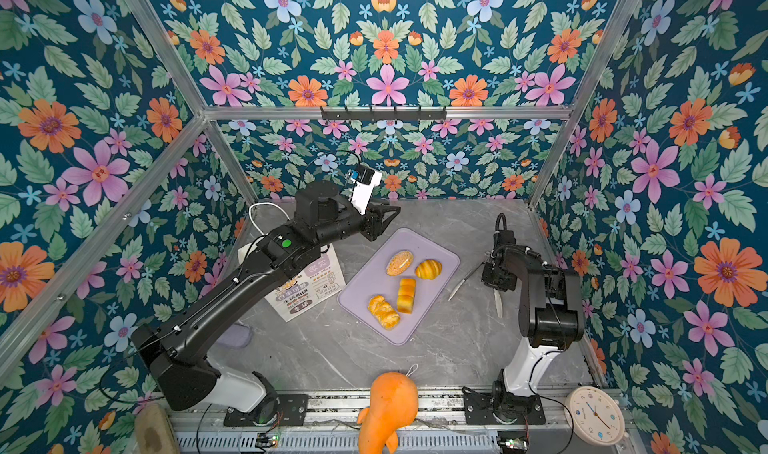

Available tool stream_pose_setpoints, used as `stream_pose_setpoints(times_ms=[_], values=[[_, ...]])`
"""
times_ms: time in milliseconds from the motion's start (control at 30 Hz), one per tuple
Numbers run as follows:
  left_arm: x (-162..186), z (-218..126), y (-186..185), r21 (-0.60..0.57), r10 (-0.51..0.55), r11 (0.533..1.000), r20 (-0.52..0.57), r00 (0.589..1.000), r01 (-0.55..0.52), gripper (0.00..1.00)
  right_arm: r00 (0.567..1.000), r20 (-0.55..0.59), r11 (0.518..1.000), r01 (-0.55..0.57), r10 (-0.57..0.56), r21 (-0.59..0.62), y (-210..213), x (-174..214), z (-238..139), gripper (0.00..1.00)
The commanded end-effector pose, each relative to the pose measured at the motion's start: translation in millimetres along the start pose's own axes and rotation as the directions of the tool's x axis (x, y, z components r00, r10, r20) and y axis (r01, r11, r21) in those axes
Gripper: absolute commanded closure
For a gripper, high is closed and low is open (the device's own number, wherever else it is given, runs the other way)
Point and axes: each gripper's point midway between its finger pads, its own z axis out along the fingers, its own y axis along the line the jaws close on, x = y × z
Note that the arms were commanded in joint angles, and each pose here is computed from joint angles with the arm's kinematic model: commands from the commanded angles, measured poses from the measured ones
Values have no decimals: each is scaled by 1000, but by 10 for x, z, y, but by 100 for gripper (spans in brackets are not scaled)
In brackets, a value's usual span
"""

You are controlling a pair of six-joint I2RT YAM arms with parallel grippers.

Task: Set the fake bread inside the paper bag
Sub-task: 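Close the right gripper on the tongs' hinge end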

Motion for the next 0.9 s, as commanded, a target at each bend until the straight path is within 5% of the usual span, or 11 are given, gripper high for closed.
stream_pose_setpoints(times_ms=[0,500,667,867], values=[[-35,18,-56,29,-16,999,6,1000,16,59,1000,-7,1000,5,-5,-26,40,45,-71,78],[-15,11,-67,37,-36,999,-2,999,36,57,967,254,996,36,-15,-78,63,-177,-673,82],[-5,19,-65,36,-39,999,-4,999,39,56,987,159,999,3,4,-41,15,-112,-477,78],[41,24,-48,30,-40,999,-19,999,40,56,999,7,998,-45,45,-33,-12,23,-179,62]])
